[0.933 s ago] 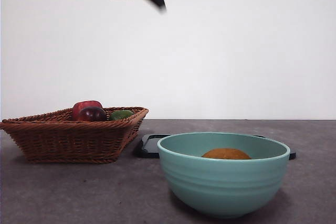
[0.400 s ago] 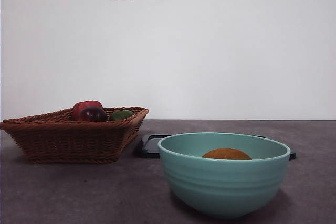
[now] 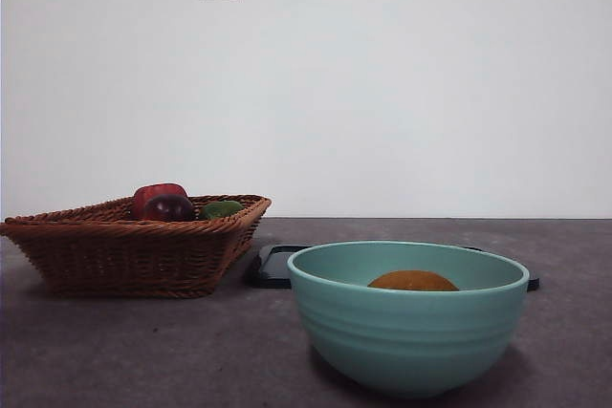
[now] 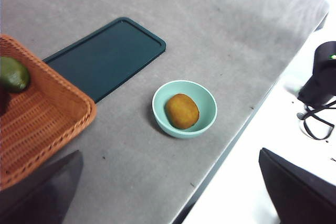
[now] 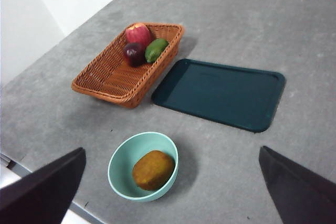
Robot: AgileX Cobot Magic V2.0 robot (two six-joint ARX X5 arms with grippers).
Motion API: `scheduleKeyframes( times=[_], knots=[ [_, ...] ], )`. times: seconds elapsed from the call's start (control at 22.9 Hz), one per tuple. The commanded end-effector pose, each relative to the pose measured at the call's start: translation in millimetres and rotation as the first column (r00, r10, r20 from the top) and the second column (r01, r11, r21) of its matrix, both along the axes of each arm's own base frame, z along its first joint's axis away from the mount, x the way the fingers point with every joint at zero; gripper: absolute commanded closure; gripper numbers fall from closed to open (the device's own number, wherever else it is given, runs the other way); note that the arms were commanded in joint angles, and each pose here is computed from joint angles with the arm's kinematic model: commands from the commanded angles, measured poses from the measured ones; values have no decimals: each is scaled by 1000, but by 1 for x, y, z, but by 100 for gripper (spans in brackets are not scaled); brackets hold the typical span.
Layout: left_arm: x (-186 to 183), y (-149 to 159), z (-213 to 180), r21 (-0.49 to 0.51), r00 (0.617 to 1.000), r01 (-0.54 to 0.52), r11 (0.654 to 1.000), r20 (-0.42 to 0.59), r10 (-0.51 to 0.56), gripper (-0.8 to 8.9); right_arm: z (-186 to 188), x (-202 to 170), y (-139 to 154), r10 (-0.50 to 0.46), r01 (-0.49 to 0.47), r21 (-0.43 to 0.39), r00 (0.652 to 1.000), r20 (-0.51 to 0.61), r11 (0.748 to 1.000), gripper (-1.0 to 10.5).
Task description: Pick up the wifruite, put it on the bowl, pick up the plate, put it on desk
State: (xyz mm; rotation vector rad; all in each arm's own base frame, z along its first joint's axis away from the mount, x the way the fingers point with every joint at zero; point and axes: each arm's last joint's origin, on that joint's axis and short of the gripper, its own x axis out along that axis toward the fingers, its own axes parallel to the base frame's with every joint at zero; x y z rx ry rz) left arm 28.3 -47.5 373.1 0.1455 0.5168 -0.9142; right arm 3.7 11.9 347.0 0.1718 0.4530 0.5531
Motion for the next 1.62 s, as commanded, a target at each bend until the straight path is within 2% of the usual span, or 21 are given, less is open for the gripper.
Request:
scheduleKeyframes(
  times=[0.04, 0.31, 0.57, 0.7, 0.87, 1.09, 1.27, 1.44, 1.62],
  knots=[
    [-4, 8, -5, -34, 1000, 3, 999, 15, -2, 283, 4, -3, -1, -12, 12, 23, 1000, -6, 1000, 381],
    [-10, 18, -12, -54, 1000, 3, 999, 25, -2, 283, 4, -1, 0, -31, 34, 66, 999, -45, 997, 382],
    [-10, 19, -11, -57, 1000, 4, 998, 27, -2, 283, 5, 14, 4, 20, -11, 74, 993, -113, 997, 382],
    [-10, 19, -11, -58, 1000, 4, 998, 28, -2, 283, 4, 32, 9, 55, -41, 76, 980, -190, 996, 381],
    [-10, 19, -11, -58, 1000, 4, 998, 28, -2, 283, -2, 72, 20, 125, -95, 100, 925, -358, 990, 381],
    [-10, 19, -11, -58, 1000, 4, 998, 28, -2, 283, -22, 122, 42, 176, -163, 74, 815, -552, 984, 381],
    [-10, 19, -11, -58, 1000, 4, 998, 28, -2, 283, -44, 153, 65, 121, -186, -34, 754, -646, 982, 381],
    [-10, 19, -11, -59, 1000, 4, 998, 28, -2, 283, -70, 174, 90, 51, -224, -147, 693, -719, 963, 381],
    [-10, 19, -11, -59, 1000, 4, 998, 29, -2, 283, -90, 185, 110, -16, -256, -249, 666, -746, 934, 381]
  ],
)
